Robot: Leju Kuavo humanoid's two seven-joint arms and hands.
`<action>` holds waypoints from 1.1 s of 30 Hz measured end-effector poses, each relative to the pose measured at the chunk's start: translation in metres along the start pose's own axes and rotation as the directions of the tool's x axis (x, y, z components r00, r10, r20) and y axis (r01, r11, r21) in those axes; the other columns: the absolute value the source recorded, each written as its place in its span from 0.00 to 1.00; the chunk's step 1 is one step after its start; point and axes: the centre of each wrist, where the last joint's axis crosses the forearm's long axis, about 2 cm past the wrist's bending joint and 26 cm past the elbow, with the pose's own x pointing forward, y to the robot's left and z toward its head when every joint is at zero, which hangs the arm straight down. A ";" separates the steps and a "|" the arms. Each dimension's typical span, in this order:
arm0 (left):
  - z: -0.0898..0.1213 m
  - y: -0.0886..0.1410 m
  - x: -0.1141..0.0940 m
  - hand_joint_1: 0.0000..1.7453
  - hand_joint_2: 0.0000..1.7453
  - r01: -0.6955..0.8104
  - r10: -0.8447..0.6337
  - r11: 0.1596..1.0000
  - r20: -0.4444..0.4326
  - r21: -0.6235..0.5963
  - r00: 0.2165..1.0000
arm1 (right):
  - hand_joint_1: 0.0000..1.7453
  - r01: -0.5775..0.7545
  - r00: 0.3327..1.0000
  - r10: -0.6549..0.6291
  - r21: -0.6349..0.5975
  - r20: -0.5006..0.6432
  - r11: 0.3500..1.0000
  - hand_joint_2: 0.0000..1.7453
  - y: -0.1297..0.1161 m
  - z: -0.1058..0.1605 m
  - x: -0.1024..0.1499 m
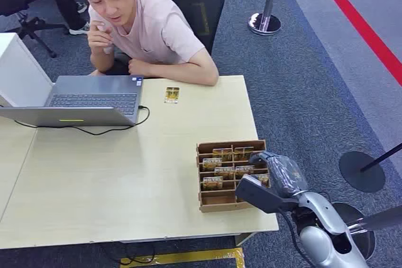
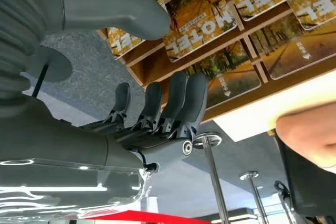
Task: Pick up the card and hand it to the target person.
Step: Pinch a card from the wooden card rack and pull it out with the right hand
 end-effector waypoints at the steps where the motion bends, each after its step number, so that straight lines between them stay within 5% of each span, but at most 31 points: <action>1: 0.000 0.000 0.000 0.00 0.00 0.000 0.000 1.000 0.000 0.000 1.000 | 0.52 0.000 1.000 0.000 0.001 -0.002 1.000 1.00 0.000 0.000 0.000; 33: 0.000 0.000 0.000 0.00 0.00 -0.003 0.003 1.000 0.002 0.009 1.000 | 0.55 -0.001 0.999 0.003 0.027 -0.044 1.000 1.00 0.009 -0.001 -0.009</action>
